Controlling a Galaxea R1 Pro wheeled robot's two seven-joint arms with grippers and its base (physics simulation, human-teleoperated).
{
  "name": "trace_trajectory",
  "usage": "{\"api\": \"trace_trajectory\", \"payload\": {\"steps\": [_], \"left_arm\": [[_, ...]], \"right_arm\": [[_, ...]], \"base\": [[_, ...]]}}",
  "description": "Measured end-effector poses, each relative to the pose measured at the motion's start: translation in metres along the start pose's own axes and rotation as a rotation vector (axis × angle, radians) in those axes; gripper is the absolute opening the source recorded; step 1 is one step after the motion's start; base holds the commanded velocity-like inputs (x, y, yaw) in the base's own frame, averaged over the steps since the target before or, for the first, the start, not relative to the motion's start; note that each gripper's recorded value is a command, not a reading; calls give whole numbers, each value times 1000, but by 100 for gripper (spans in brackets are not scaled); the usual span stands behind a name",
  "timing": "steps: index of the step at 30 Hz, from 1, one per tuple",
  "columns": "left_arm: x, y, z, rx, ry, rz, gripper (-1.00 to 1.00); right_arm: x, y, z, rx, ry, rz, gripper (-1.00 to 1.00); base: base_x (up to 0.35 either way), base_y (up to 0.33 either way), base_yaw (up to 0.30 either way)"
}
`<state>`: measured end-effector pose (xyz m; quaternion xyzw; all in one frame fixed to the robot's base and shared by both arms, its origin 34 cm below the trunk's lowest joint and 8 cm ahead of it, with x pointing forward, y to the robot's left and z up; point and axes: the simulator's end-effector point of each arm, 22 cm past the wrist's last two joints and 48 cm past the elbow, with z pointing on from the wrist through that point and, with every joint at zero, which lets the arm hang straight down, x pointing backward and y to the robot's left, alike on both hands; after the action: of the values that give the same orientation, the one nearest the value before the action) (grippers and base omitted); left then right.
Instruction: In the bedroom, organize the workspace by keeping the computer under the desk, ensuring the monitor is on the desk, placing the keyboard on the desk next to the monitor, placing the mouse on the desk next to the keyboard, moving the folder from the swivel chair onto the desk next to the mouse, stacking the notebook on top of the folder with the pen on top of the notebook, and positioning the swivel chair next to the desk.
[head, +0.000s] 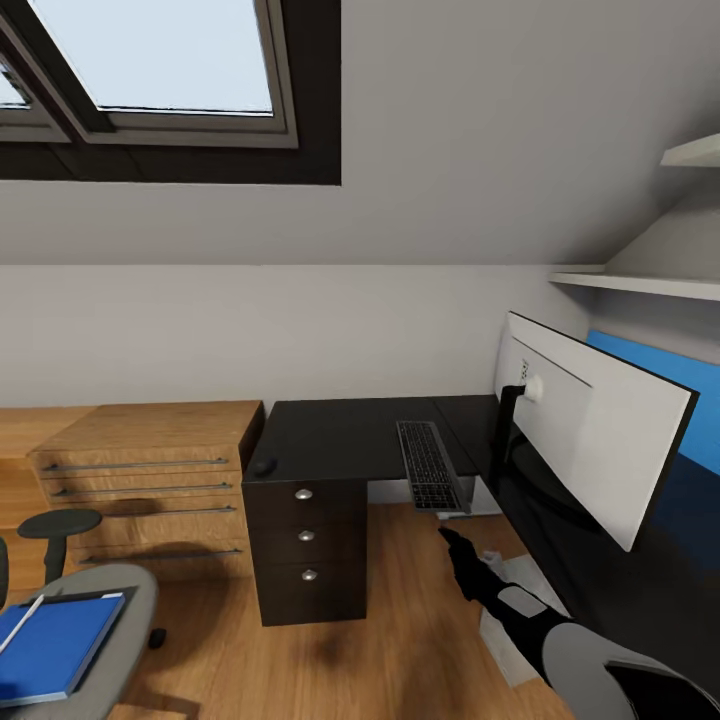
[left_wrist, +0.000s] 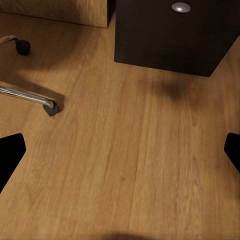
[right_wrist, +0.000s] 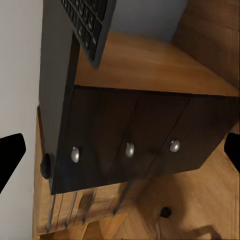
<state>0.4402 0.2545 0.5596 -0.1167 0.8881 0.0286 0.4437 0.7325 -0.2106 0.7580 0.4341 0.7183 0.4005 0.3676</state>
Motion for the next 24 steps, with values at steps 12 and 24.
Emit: {"api": "trace_trajectory", "payload": {"steps": [12, 24], "left_arm": [[-5, -2, -5, 2, 7, 2, 100], [-18, -8, -18, 3, 13, -2, 100]], "right_arm": [[46, 2, 3, 28, 40, -310, 100], [108, -79, -40, 137, 268, -763, 100]], "base": [[-1, 0, 0], [0, 0, 0]]}}
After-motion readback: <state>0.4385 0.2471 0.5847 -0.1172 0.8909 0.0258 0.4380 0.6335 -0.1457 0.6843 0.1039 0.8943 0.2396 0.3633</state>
